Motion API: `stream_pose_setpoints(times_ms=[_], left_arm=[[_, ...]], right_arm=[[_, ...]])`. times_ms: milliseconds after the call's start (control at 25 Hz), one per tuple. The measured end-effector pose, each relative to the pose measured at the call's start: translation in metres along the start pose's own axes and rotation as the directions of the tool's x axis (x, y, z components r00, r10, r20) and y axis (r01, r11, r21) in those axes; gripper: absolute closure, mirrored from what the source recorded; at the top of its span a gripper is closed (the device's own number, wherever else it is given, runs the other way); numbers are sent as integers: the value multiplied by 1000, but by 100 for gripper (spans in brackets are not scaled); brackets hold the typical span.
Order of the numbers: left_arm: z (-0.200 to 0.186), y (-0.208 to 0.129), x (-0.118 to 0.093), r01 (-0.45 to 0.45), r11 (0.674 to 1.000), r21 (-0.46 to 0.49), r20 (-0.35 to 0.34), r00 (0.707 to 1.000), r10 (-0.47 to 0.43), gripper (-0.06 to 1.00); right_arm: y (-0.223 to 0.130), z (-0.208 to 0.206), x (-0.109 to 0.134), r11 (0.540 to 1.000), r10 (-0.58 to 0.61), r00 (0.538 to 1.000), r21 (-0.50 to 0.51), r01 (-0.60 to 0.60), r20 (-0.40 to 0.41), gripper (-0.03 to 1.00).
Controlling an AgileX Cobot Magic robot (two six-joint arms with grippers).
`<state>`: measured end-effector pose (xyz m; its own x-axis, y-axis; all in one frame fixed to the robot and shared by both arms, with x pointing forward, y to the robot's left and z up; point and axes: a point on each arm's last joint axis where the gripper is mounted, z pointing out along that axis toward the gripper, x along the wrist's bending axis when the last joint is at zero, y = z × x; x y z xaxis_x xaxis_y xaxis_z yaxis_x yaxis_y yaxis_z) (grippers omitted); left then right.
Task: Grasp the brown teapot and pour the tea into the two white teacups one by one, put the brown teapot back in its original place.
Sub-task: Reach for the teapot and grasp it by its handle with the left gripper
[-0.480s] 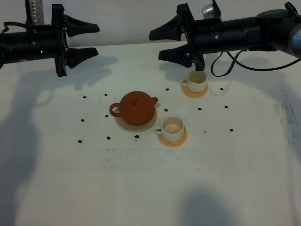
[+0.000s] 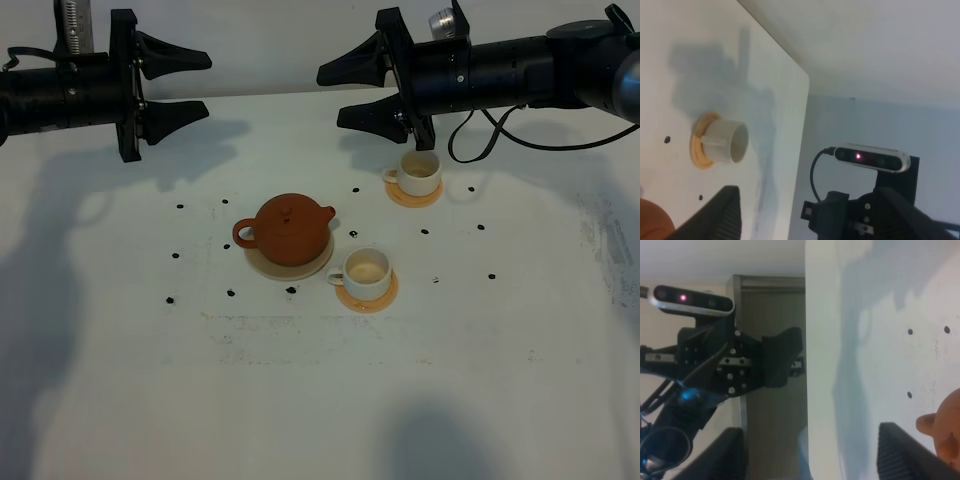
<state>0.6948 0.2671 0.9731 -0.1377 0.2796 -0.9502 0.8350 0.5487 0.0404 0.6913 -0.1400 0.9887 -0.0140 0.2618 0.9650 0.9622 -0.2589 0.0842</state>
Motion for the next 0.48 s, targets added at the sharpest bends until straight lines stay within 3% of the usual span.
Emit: stream_pose_setpoints(times_ms=[320,480], left_arm=[[0,0,0,-108,994,-1,2,994,108,38],[0,0,-3,-204,979,-8,30,978,204,38]], right_arm=[[0,0,0,999,-32,999,0,32,0,40],[0,0,0,997,-77,997,0,77,0,40]])
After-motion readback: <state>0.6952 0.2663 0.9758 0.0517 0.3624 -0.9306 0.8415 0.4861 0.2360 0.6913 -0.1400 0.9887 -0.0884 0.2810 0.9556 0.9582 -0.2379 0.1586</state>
